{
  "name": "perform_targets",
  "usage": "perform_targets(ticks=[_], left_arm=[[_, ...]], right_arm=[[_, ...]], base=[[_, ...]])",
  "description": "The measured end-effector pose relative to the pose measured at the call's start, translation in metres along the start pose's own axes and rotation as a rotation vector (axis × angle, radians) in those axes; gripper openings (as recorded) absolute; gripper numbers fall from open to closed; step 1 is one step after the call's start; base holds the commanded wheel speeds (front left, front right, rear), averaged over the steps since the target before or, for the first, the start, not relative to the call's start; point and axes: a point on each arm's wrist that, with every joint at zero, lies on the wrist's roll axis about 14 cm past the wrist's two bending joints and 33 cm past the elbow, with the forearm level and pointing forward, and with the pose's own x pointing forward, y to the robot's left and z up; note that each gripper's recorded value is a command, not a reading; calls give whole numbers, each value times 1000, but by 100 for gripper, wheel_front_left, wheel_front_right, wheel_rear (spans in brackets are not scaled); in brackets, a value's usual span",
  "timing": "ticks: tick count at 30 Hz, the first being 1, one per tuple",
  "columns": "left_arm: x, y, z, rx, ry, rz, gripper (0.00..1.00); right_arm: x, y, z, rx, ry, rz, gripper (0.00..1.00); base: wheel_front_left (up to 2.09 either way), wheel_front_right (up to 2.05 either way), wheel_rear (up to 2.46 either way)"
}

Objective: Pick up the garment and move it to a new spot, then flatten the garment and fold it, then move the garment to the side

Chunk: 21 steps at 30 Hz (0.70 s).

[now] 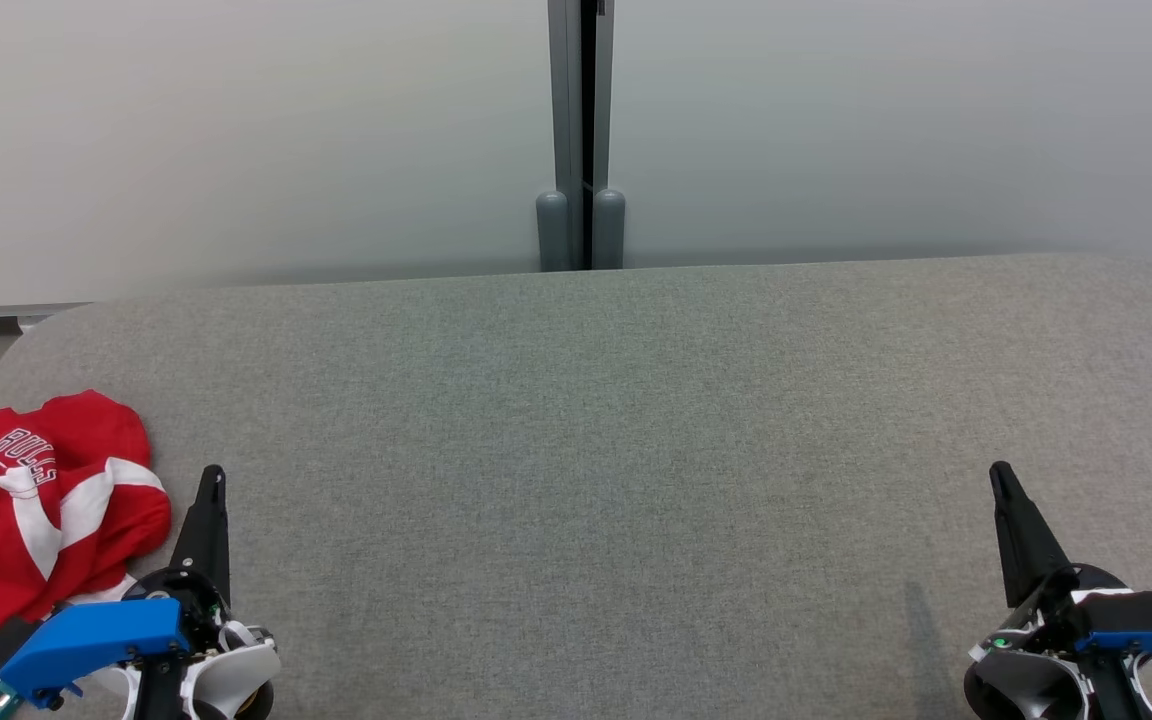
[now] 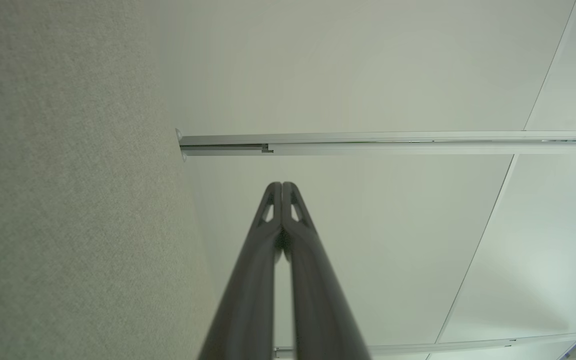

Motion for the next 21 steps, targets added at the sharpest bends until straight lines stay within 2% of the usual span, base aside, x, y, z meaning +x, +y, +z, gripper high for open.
perform_targets(ticks=[21], left_arm=[[0, 0, 0, 0, 0, 0, 0]], right_arm=[[0, 0, 0, 0, 0, 0, 0]], base=[[0, 0, 0]])
